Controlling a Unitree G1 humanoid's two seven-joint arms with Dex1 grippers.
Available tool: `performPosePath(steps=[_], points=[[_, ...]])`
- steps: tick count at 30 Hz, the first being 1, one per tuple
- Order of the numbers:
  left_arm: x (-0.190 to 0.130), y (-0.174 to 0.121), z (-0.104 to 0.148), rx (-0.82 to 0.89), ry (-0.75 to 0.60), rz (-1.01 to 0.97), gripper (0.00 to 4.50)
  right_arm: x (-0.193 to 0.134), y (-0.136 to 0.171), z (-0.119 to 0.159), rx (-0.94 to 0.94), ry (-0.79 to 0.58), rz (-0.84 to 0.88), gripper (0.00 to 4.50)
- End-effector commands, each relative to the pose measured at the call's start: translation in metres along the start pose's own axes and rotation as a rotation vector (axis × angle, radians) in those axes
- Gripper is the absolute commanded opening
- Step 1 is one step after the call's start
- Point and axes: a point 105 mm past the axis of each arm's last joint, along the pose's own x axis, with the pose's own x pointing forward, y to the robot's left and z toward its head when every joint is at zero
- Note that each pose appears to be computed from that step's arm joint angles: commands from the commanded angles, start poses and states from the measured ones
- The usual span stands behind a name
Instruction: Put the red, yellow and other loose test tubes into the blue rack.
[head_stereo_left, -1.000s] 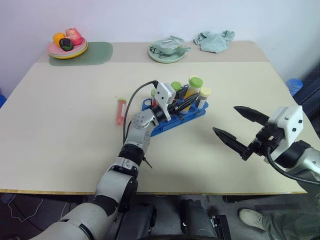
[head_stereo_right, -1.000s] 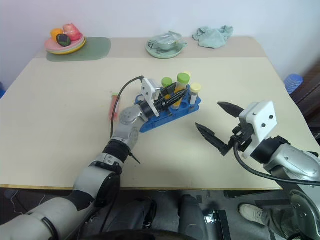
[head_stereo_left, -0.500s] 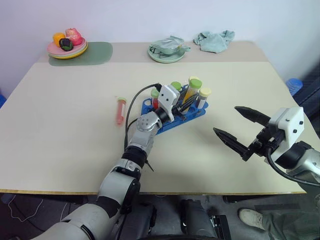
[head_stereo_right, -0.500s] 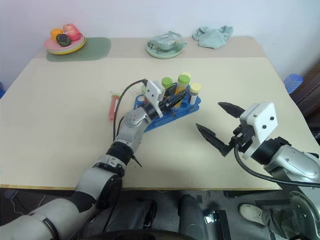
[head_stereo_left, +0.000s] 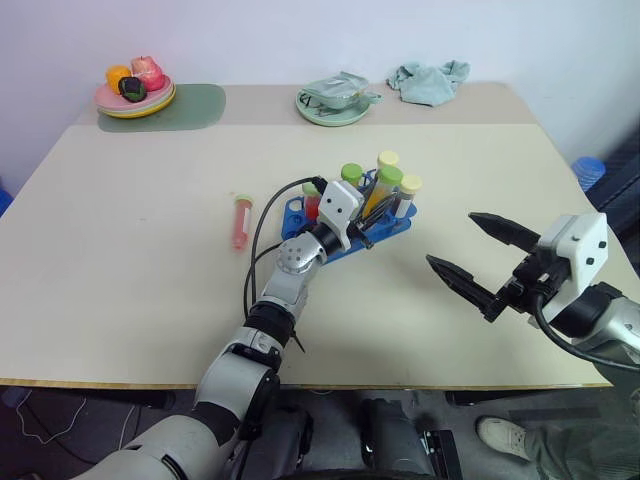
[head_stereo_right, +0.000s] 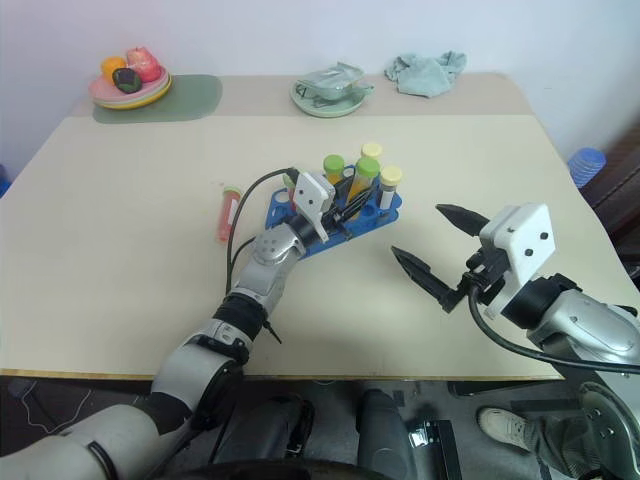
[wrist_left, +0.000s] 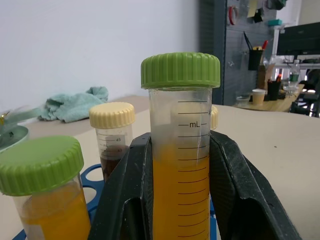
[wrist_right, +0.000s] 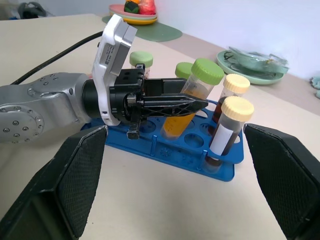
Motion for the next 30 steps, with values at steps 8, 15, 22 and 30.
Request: performPosePath(steps=[8, 15, 22, 30], points=[[-0.004, 0.008, 0.004, -0.005, -0.009, 0.013, 1.18, -0.002, 0.002, 0.010, -0.030, -0.020, 0.003, 4.50], [-0.006, 0.011, 0.014, -0.057, -0.068, -0.003, 1.18, -0.002, 0.001, 0.010, -0.032, -0.023, 0.006, 4.50], [-0.007, 0.009, 0.026, -0.060, -0.121, -0.009, 4.25, 0.000, 0.001, 0.010, -0.031, -0.024, 0.013, 4.50], [-0.007, 0.008, 0.073, -0.023, -0.293, -0.065, 4.45, 0.001, 0.001, 0.008, -0.023, -0.023, 0.027, 4.50]])
